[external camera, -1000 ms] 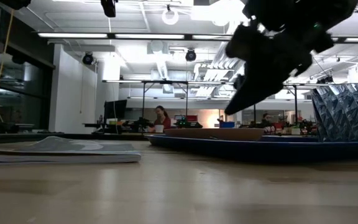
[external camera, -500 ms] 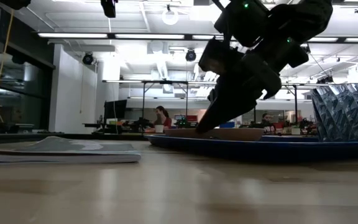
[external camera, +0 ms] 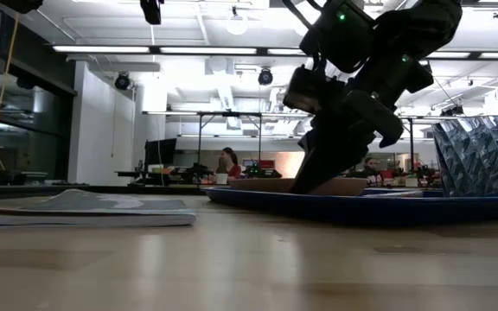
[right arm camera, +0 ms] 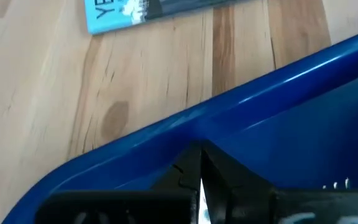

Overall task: Pick and place plate/cup/fork/spoon on tray
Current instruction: Put the yellow spoon on the right side of the iridescent fork on the blue tray

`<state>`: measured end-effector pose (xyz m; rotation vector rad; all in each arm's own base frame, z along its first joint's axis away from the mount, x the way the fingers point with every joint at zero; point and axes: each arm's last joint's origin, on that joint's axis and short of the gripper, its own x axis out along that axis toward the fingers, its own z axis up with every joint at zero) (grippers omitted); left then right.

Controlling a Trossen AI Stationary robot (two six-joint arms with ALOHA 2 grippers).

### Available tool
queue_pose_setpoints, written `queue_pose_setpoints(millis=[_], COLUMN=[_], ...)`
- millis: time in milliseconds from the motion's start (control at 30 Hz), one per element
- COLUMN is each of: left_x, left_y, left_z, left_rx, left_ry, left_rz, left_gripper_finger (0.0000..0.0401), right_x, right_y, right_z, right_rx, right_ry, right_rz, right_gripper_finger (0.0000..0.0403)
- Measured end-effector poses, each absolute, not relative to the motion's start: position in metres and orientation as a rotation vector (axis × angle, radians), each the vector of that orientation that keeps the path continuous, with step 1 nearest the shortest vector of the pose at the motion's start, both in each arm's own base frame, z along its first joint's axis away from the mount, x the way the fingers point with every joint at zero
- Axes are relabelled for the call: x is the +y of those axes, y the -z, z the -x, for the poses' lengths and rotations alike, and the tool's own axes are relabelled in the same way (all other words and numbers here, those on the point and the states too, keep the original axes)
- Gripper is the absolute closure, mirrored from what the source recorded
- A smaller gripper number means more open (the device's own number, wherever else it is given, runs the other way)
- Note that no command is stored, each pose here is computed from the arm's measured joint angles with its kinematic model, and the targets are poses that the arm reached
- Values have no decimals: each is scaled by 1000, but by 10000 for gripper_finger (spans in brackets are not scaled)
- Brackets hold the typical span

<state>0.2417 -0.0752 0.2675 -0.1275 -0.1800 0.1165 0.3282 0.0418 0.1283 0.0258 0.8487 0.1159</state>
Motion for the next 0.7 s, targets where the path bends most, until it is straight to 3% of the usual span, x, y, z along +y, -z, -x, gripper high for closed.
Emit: queue_pose_setpoints(millis=[367,700], left_x=[-75,-77], left_y=[-268,-268], left_z=[-242,-241], left_rx=[-182,-186], left_ry=[-112,-105], left_rz=[152,142], left_gripper_finger=[268,268], right_x=[41,38], right_y=[-128,-165], right_z=[-325,-316], right_rx=[884,796], right_ry=[-118,-50], right_rz=[-8,32], right_gripper_finger=[403,403])
